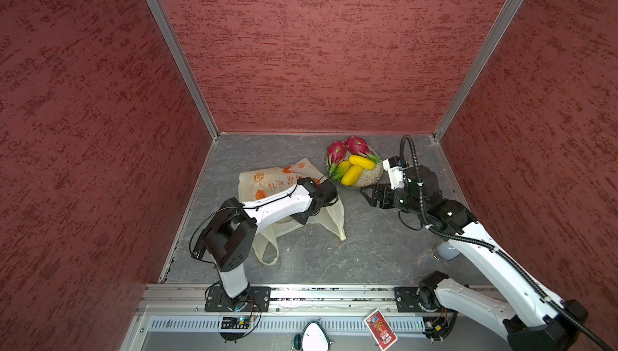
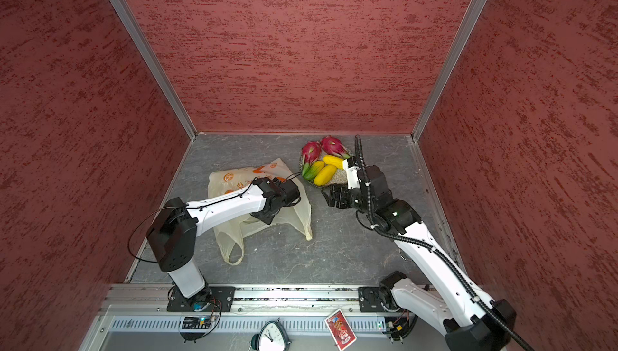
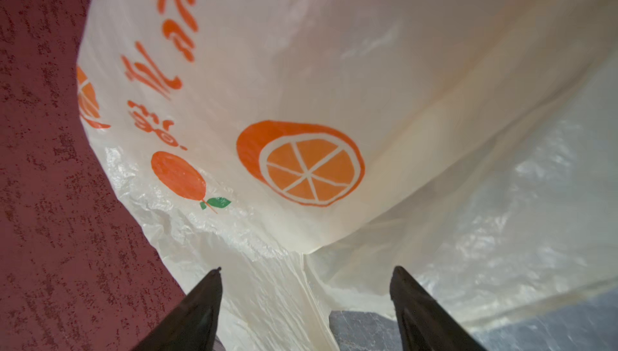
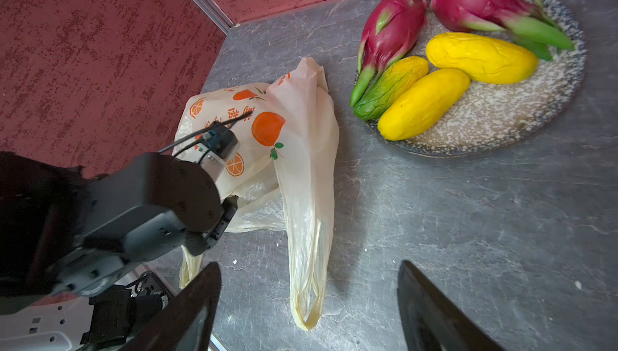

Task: Take fruits out of the plastic bag
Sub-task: Adjust the plastic bag at the center of the board, then take out the fake fruit from the plastic bag, then place the fake fruit on the plate, then take out the fake fruit from the plastic bag.

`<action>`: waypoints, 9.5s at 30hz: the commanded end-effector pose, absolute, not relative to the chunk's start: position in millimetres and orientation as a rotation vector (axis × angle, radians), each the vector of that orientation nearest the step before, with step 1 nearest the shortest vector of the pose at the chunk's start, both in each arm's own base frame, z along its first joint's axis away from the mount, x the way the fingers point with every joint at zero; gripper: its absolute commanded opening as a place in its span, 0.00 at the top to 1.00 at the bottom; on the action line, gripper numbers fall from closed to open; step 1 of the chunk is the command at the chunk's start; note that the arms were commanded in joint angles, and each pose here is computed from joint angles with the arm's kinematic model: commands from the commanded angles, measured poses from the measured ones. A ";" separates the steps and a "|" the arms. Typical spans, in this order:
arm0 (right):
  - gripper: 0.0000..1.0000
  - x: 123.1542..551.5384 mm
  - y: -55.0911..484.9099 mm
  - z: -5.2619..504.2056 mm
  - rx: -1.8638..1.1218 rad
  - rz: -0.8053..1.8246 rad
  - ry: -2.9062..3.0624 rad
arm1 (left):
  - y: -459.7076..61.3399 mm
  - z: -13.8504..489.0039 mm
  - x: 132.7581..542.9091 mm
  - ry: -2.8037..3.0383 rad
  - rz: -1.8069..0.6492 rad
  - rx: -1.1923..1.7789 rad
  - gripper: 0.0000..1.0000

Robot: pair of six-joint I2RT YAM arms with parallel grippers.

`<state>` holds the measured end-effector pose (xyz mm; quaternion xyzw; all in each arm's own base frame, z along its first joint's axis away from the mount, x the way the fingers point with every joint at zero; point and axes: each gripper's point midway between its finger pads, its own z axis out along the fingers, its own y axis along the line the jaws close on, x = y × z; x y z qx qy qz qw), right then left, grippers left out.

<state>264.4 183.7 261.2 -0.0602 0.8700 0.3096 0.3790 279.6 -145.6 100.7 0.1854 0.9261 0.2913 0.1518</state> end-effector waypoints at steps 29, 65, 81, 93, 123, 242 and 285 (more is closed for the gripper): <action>0.33 203.5 200.2 322.3 -0.401 1.004 2.038 | -115.3 179.8 297.1 2.746 -0.113 0.166 1.00; 1.00 265.0 444.9 194.2 -0.354 1.061 2.305 | -129.7 240.7 297.8 2.744 -0.600 0.075 1.00; 0.89 242.2 486.5 149.5 -0.481 1.017 2.313 | -138.3 244.2 289.9 2.596 -1.050 -0.056 1.00; 0.48 236.9 517.1 122.1 -0.642 0.989 2.346 | -138.7 252.5 286.0 2.600 -1.075 -0.044 1.00; 0.16 318.8 581.9 68.9 -0.534 1.004 2.399 | -85.1 230.0 264.2 2.728 -0.762 -0.223 1.00; 0.48 216.0 436.9 145.3 -1.192 0.486 2.071 | -88.8 245.2 254.4 2.633 -0.866 -0.224 0.94; 0.26 402.2 579.1 42.7 -0.718 0.567 2.110 | -103.0 239.5 235.5 2.789 -0.714 -0.050 0.92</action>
